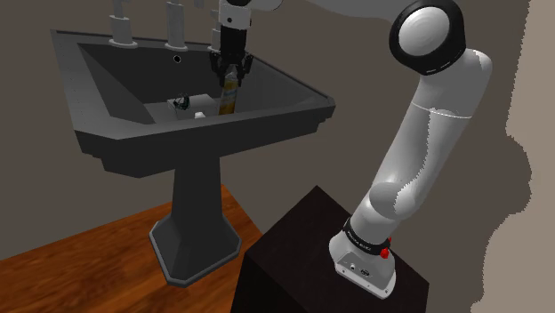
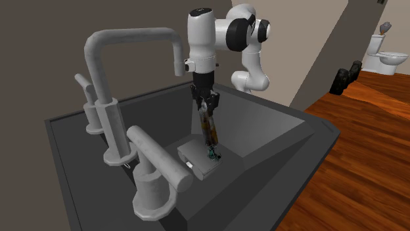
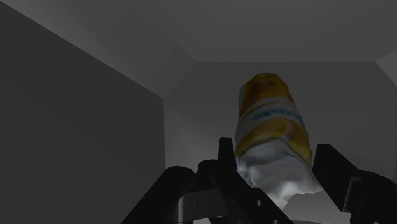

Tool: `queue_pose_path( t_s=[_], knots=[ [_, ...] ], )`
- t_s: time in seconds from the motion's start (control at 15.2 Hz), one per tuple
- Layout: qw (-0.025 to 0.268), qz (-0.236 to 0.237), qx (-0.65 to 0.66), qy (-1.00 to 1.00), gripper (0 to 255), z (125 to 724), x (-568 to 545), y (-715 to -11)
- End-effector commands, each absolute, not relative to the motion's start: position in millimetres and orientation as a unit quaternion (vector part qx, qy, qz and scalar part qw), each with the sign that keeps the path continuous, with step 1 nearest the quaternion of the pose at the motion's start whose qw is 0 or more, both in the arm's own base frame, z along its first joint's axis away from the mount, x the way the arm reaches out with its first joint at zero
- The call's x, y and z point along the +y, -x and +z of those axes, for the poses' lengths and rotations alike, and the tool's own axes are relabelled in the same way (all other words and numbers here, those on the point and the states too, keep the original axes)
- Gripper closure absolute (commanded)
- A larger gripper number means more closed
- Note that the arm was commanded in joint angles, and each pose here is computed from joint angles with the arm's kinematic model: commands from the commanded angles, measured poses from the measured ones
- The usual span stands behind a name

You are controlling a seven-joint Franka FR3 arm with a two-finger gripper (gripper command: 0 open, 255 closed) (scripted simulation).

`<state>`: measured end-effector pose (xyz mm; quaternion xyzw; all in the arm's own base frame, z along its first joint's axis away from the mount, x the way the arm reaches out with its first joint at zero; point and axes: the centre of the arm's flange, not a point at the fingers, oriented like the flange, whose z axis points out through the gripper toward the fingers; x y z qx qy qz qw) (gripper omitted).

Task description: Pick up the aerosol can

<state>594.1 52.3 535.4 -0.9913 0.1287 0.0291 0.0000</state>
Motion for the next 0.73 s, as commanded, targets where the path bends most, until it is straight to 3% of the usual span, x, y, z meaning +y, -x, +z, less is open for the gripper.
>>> queue_pose_path(
  t_s=[0.0, 0.66],
  knots=[
    [0.0, 0.03, 0.129, 0.991, 255, 534.0, 52.5, -594.4],
    [0.0, 0.03, 0.129, 0.991, 255, 586.8, 52.5, -594.4]
  ],
)
